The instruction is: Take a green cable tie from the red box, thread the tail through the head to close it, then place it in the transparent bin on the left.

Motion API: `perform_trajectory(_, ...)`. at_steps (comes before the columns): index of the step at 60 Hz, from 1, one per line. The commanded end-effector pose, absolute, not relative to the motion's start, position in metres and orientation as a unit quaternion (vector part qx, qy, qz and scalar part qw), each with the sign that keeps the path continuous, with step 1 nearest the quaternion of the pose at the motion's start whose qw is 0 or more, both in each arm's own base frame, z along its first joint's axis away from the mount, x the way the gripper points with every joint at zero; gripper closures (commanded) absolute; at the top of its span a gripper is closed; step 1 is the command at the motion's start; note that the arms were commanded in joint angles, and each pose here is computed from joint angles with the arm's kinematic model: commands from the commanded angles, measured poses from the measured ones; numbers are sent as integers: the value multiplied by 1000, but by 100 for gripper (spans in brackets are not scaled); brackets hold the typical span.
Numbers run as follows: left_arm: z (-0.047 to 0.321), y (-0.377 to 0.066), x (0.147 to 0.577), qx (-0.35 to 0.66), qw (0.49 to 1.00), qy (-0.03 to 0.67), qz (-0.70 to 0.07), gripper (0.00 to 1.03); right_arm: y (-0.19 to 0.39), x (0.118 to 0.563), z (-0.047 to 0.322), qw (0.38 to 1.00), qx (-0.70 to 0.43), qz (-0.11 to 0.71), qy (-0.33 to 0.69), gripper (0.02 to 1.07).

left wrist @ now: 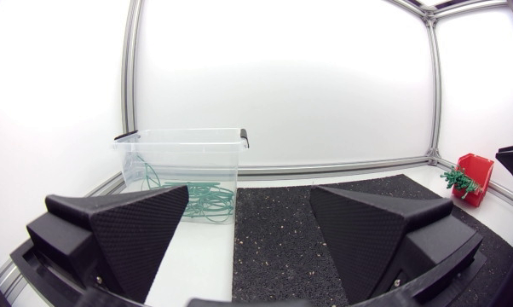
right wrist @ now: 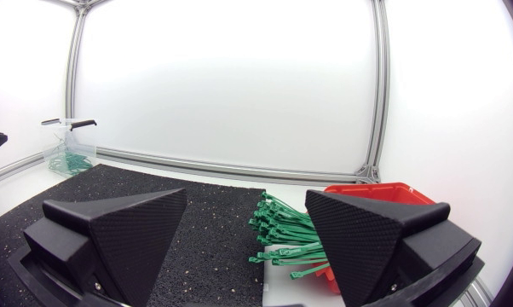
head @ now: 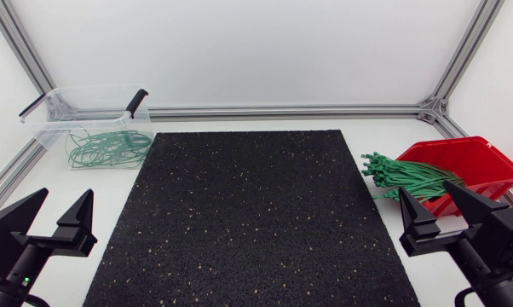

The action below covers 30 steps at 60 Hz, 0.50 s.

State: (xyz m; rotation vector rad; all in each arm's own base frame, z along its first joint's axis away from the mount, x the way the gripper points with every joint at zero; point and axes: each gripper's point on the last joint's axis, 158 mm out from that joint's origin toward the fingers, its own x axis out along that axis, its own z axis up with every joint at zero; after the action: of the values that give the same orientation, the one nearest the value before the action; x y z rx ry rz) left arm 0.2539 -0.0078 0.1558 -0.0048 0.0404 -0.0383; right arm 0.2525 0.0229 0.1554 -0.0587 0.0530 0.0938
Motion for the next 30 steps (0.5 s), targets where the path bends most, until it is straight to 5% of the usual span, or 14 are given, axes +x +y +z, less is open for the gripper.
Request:
perform_trajectory(1, 135, -7, 255, -12, 999, 41, -17, 4, 23, 253, 150, 998, -34, 47, 25, 5)
perform_trajectory(30, 135, -7, 255, -12, 999, 41, -18, 4, 22, 251, 163, 998, -34, 44, 14, 5)
